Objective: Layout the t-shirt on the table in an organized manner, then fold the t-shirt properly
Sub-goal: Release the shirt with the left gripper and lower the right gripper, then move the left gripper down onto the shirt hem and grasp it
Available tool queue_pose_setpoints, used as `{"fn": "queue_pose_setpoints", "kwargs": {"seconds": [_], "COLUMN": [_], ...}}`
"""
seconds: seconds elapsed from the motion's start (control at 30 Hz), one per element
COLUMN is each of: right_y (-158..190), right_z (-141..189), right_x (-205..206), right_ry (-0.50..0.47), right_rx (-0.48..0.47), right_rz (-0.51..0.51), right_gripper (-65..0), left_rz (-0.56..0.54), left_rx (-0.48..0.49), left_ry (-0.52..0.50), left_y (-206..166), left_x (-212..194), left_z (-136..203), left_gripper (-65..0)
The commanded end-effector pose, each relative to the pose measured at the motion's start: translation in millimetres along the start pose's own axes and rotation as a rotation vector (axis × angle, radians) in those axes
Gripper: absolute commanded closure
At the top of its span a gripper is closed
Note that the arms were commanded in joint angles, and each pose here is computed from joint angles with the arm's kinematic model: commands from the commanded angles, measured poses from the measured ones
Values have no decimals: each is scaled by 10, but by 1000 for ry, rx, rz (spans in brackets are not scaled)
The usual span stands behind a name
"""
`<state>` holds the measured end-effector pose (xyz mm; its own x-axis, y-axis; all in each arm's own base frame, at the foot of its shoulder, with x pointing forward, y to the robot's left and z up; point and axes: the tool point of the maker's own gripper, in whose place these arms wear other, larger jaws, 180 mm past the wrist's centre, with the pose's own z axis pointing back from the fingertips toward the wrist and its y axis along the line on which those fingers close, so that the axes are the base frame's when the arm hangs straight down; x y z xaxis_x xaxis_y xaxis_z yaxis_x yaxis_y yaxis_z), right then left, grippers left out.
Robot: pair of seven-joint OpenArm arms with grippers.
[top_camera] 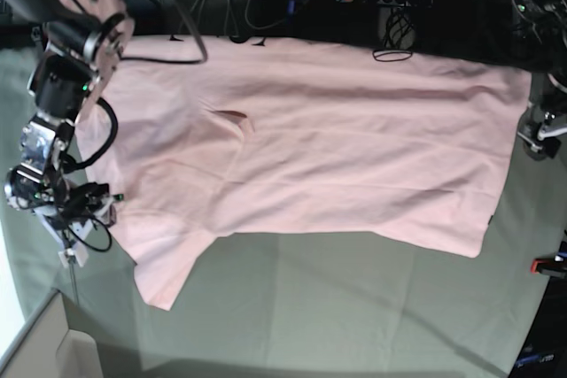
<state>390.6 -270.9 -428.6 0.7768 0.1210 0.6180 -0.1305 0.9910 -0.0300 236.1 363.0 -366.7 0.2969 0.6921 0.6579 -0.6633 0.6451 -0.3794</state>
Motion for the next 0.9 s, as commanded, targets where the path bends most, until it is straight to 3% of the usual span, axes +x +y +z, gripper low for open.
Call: {"fn": "queue_pose_setpoints", "kwargs": {"seconds": [0.0,0.27,0.47,0.57,0.7,0.8,0.87], "right_y": [-119,-58,42,93,196,225,226], "right_z": [31,-172,-253,-268,-296,-304,-304], "right_x": [222,84,-150,-185,-307,-324,-336], "right_ry": [-63,-139,-118,-121,-105,-103,-100], "right_rx": [-13,62,95,103,118,123,123], "right_rz": [-4,-75,-103,-108,-115,-117,-117], "right_gripper": [-303,-303,-303,-290,-163,-47,-23], "left_rz": [-10,0,68,69,-26,-88,-170], "left_rx": [-26,-78,-87,-96,-73,-30,-2], "left_ry": [-63,-123,-93,-29,36,-2,-41], "left_y": [-119,-390,-472,-596,-794,-820,-875], "left_x": [226,534,586,515,447,429,396], "left_z": [16,-74,-341,-578,-859,-1039,-1177], "left_gripper": [-557,-559,-560,-560,-561,-561,-560]}}
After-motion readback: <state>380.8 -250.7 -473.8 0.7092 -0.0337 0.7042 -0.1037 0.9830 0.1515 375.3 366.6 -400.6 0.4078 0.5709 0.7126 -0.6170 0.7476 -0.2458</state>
